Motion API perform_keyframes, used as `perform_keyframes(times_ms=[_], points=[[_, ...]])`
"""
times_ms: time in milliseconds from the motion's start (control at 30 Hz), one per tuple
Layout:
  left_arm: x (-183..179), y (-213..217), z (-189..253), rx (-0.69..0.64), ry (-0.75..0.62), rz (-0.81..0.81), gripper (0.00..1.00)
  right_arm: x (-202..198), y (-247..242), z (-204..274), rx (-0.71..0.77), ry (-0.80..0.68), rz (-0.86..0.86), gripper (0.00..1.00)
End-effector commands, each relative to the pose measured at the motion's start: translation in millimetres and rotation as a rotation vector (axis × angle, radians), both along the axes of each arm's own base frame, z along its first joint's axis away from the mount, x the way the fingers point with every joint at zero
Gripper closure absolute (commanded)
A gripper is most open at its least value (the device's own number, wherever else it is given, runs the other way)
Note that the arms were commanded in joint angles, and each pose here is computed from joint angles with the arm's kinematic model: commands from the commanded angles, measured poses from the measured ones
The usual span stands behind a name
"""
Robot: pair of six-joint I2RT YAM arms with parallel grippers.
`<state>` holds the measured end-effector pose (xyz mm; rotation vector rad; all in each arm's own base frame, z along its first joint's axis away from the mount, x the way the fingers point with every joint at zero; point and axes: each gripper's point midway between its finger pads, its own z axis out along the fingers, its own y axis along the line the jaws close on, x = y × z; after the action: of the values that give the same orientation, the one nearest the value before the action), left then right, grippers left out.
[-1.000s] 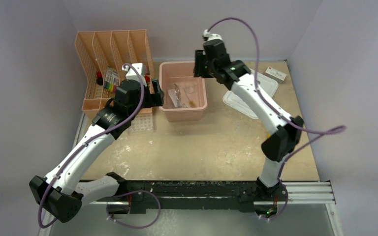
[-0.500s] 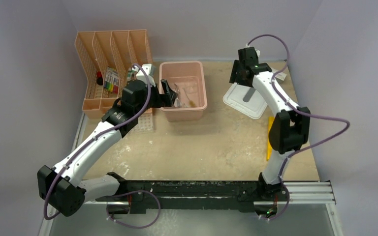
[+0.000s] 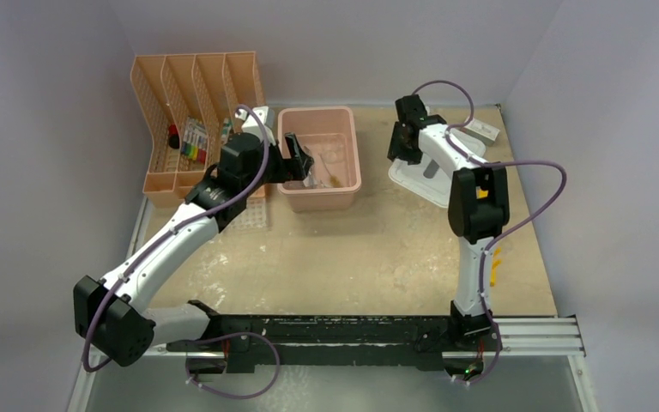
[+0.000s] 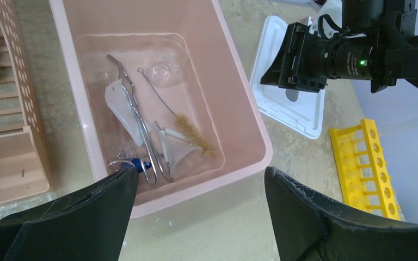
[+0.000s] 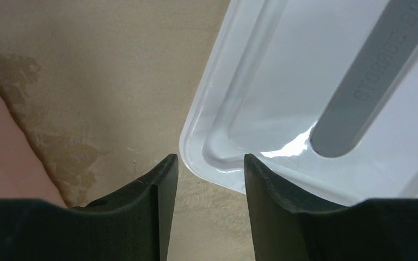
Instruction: Organize the chemistry lab equipment
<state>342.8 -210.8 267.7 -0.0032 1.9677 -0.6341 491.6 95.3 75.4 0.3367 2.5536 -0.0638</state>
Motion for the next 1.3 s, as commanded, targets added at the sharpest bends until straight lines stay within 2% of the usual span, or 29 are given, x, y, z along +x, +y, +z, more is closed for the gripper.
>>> perform_keyframes(times_ms=[0,133,367,533,667,967,1067,1267], points=[[14,0,27,-0.002,-0.064,0.023,0.15,17,22,6,0.091,-0.039,0.056,0.52],[16,-1,24,0.008,-0.054,0.026,0.16,7,25,-14,0.106,0.048,0.051,0.58],[16,5,20,0.035,-0.054,0.044,0.16,-1,22,-32,0.094,0.093,0.029,0.56],[16,6,17,0.045,-0.050,0.044,0.16,-18,32,-42,0.139,0.163,0.105,0.66],[15,2,17,0.044,-0.060,0.019,0.16,-44,38,-40,0.157,0.205,0.166,0.67],[20,0,11,0.047,-0.078,0.014,0.17,-134,81,-37,0.173,0.313,0.294,0.65],[20,1,12,0.045,-0.078,0.019,0.17,-136,82,-26,0.115,0.267,0.260,0.63],[17,4,17,0.031,-0.088,0.033,0.17,-99,68,-7,0.046,0.114,0.061,0.62]])
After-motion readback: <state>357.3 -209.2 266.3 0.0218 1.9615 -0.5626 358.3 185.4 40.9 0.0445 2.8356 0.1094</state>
